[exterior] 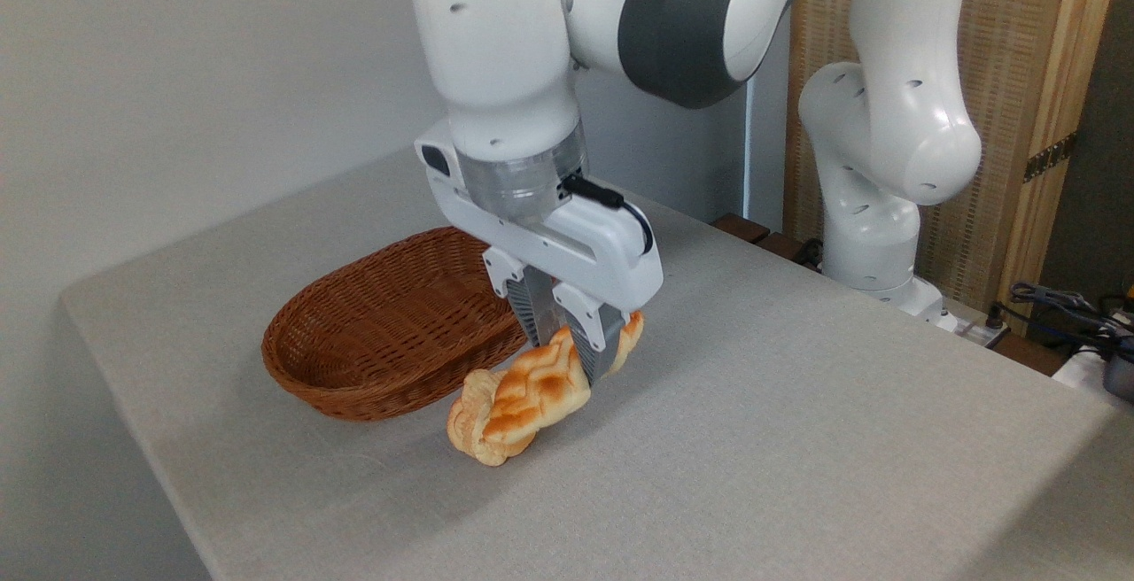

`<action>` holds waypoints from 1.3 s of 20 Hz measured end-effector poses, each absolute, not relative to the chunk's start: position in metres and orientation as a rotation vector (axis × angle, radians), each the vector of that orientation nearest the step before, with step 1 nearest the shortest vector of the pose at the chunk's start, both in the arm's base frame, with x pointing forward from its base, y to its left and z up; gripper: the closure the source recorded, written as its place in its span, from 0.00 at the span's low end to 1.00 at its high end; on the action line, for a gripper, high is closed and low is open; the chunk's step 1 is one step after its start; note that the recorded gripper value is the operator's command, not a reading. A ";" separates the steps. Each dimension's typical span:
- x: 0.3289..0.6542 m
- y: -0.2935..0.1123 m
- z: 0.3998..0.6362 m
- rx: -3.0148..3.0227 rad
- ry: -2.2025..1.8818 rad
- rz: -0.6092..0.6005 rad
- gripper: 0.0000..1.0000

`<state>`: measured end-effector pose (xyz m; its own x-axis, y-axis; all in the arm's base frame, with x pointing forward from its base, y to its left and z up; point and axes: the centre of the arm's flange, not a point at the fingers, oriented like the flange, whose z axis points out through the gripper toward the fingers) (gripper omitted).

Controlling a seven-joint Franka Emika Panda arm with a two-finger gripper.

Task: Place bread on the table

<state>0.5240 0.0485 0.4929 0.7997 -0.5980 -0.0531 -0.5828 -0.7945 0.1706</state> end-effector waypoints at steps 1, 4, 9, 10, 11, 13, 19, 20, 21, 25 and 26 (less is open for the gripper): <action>0.525 0.048 0.489 2.843 -0.940 -0.171 0.00; 0.527 0.047 0.484 2.844 -0.942 -0.188 0.00; 0.527 0.047 0.484 2.844 -0.942 -0.188 0.00; 0.527 0.047 0.484 2.844 -0.942 -0.188 0.00; 0.527 0.047 0.484 2.844 -0.942 -0.188 0.00; 0.527 0.047 0.484 2.845 -0.942 -0.186 0.00; 0.528 0.047 0.488 2.849 -0.944 -0.170 0.00; 0.530 0.047 0.491 2.856 -0.948 -0.147 0.00; 0.533 0.045 0.497 2.865 -0.956 -0.113 0.00; 0.543 0.029 0.534 2.885 -1.019 0.036 0.00; 0.545 0.023 0.544 2.885 -1.039 0.065 0.00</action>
<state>0.5452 0.0229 0.5438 0.7697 -0.6351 0.0654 -0.6383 -0.7678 0.0557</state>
